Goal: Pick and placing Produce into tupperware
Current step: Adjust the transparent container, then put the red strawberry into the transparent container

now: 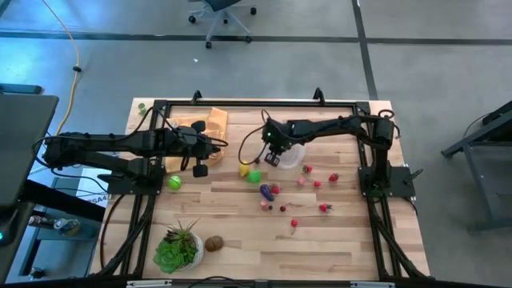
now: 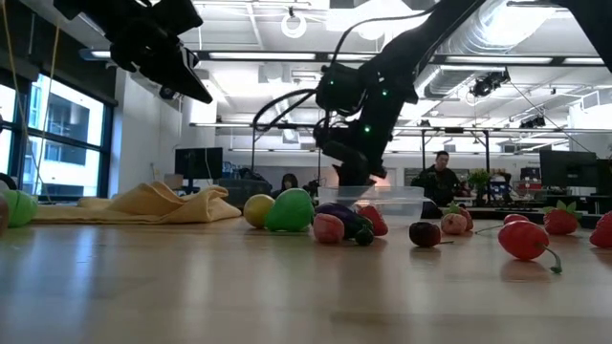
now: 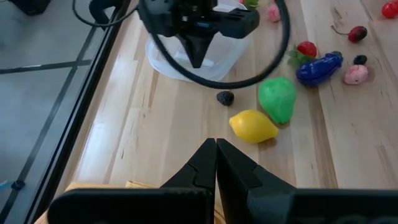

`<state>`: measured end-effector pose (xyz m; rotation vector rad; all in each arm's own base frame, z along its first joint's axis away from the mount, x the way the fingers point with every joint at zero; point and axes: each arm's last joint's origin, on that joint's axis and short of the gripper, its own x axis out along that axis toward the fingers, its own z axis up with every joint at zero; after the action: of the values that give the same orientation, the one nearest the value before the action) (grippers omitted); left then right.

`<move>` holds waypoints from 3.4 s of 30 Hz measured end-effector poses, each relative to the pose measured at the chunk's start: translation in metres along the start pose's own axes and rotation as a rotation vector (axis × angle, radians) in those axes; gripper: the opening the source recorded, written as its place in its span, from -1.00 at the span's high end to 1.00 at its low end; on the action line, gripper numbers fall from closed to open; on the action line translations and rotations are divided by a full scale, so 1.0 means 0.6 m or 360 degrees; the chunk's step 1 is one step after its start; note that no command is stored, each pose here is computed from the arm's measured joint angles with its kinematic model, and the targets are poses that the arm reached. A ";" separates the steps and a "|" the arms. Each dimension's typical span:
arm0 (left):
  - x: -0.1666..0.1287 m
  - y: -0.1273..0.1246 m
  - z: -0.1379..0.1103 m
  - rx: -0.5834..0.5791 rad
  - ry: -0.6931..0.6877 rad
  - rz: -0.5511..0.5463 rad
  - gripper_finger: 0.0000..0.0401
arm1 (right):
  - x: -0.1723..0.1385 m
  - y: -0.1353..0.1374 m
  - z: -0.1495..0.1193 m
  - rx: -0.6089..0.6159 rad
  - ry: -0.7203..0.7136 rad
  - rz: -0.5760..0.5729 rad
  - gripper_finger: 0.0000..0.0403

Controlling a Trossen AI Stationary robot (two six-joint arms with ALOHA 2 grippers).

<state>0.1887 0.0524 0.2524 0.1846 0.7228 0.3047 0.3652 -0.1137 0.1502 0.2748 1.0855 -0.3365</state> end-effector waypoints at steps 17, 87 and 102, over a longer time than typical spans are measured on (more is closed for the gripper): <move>0.000 0.002 0.004 0.0002 -0.0033 0.0049 0.99 | -0.004 -0.045 0.032 0.0073 -0.0267 0.0144 1.00; -0.068 0.007 0.009 0.0308 -0.0369 -0.0094 0.99 | -0.424 0.044 -0.337 0.0350 -0.0691 0.0232 1.00; -0.079 0.097 -0.029 0.0043 -0.0398 -0.0118 0.99 | -0.452 0.043 -0.327 0.0098 -0.0763 0.0239 1.00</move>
<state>0.1312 0.0925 0.2844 0.2168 0.4847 0.1969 0.1011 0.0202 0.3079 0.3091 0.5796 -0.2822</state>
